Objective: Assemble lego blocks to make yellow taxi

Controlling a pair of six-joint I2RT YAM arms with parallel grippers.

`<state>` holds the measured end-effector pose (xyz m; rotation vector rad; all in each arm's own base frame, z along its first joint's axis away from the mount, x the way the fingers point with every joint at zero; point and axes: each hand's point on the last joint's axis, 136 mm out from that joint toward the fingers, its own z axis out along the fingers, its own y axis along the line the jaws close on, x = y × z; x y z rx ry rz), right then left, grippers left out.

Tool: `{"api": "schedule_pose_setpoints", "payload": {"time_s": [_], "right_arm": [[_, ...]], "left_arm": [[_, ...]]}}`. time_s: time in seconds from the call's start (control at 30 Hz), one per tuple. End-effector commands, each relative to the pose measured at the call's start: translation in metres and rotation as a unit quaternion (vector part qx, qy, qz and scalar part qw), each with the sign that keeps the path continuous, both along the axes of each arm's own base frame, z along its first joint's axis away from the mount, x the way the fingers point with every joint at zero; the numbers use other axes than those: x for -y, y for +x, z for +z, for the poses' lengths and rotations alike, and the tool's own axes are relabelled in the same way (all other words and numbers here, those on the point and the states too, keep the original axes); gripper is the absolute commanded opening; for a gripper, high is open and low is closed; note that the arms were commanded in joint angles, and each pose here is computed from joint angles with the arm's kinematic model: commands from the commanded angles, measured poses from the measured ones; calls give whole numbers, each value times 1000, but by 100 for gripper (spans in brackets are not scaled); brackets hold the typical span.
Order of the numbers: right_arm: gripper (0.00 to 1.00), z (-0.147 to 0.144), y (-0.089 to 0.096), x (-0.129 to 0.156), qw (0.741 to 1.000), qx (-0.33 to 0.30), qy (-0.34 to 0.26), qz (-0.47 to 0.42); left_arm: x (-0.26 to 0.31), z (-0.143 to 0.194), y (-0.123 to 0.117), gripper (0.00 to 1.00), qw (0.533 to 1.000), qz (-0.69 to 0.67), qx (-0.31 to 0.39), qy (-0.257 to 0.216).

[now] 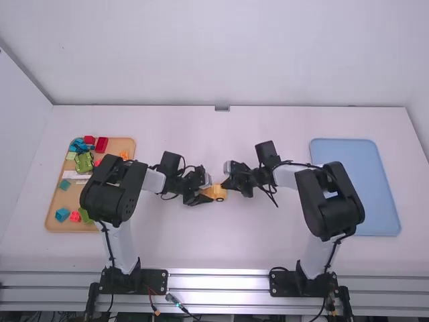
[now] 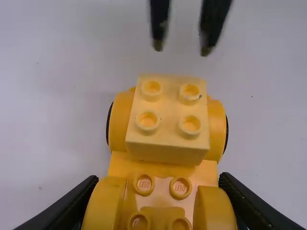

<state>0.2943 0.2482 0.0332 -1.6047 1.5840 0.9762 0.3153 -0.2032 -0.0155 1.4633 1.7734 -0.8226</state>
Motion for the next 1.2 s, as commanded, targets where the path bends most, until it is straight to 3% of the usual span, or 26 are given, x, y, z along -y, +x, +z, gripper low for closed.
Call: {"api": "schedule_pose_setpoints", "payload": {"time_s": [0.0,0.23,0.5,0.8,1.17], "right_arm": [[0,16,0,-6,999,8,39,16],[0,-1,-9,-16,1000,0,5,13],[0,-27,-6,-19,999,-28,-13,-10],[0,-49,-15,-8,998,-51,-34,-13],[0,-77,-19,8,992,-51,-102,-45]], "left_arm": [[-8,-15,-9,41,999,16,-30,23],[-6,-15,-10,41,999,13,-30,23],[-6,-15,-10,41,999,13,-30,23],[-7,-15,-9,40,999,15,-30,23],[-8,-15,-9,40,999,16,-29,23]]}}
